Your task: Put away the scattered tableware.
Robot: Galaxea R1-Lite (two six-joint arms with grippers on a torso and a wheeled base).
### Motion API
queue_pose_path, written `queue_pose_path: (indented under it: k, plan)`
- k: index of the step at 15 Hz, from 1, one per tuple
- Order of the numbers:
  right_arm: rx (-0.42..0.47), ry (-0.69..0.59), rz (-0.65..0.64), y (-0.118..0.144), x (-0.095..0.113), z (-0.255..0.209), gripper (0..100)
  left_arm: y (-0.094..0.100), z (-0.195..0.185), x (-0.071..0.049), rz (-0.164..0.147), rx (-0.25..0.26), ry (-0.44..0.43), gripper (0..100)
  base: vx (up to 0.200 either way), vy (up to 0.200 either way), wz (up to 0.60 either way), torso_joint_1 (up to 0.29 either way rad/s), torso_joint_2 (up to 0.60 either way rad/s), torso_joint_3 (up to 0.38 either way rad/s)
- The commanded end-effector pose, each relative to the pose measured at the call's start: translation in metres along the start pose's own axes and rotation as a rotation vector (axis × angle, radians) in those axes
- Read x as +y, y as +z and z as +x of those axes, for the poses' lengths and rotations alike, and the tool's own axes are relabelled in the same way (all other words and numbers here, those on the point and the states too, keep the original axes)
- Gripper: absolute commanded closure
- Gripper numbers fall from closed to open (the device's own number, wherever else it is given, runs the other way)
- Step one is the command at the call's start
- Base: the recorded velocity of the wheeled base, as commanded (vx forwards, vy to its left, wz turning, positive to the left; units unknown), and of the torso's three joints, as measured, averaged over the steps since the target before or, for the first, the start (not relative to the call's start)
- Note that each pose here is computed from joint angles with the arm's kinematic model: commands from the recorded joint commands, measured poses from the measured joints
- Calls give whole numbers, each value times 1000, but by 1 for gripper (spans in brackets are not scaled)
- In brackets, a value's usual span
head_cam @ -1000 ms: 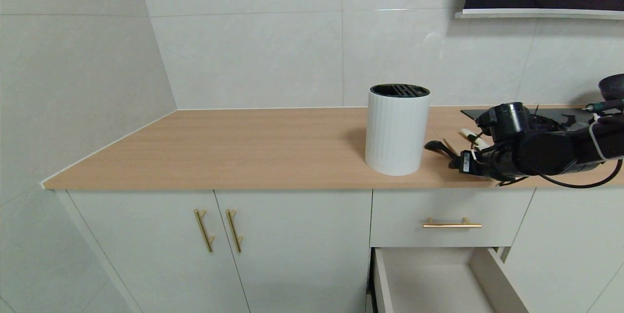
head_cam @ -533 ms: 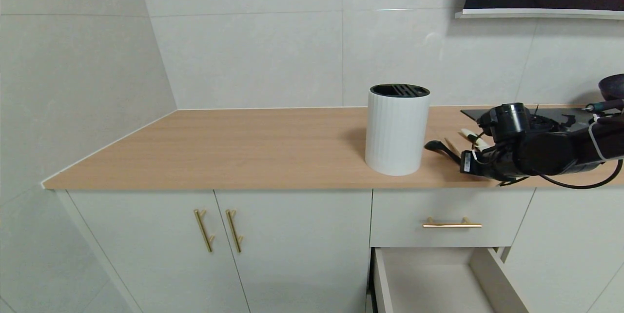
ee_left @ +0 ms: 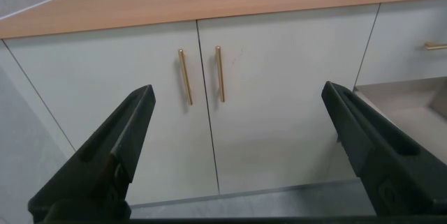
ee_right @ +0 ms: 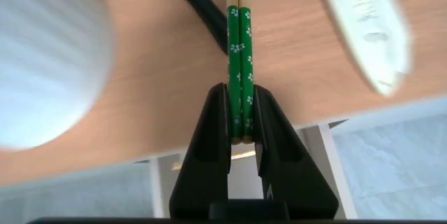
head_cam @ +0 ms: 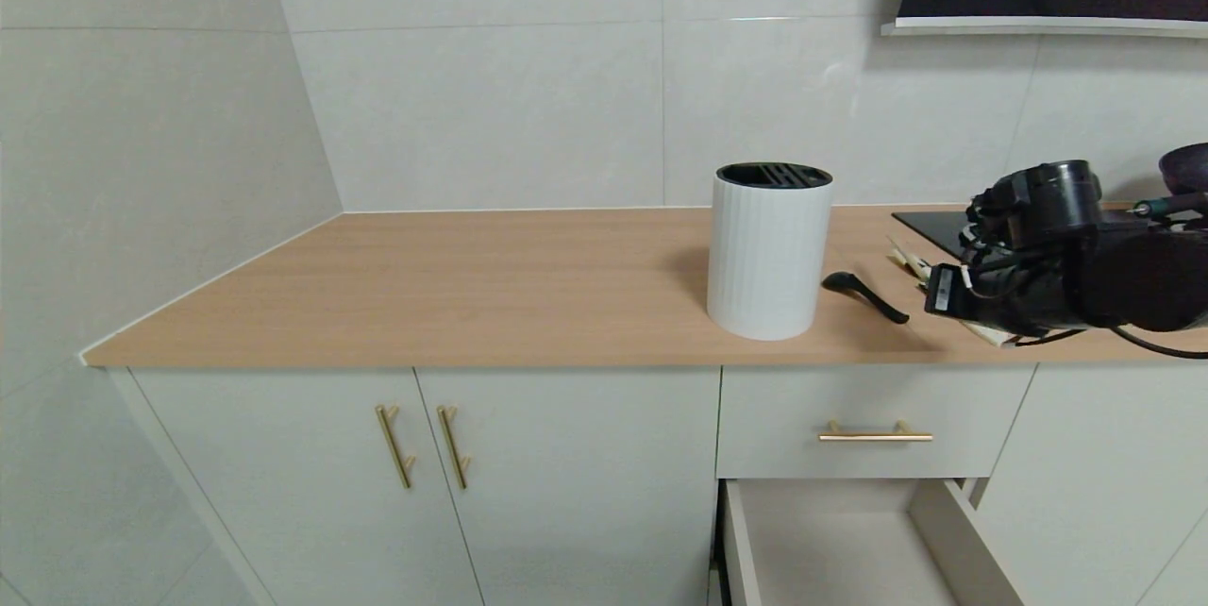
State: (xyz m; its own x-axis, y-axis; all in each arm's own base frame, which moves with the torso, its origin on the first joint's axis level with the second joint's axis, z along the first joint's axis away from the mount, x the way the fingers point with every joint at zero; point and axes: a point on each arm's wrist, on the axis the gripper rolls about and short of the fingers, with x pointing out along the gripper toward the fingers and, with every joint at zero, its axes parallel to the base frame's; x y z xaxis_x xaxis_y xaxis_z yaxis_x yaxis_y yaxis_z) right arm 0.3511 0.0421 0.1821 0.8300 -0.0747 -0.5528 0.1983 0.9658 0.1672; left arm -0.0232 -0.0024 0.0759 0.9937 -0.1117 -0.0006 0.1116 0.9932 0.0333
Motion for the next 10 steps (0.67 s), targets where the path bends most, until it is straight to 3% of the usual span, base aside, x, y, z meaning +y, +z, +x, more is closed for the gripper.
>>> queue_pose_path:
  k: [1,6,7,10]
  plan:
    - [-97,66,23,-2,-17,-97,100,0,0,0,0,1,0,0,0,0,0,0,0,0]
    - [-11,233,7,-37,-43,-187,100,0,0,0,0,1,0,0,0,0,0,0,0,0]
    - [34,331,-15,-45,-47,-209,100,0,0,0,0,1,0,0,0,0,0,0,0,0]
    - [85,400,-62,-52,-49,-216,100,0,0,0,0,1,0,0,0,0,0,0,0,0]
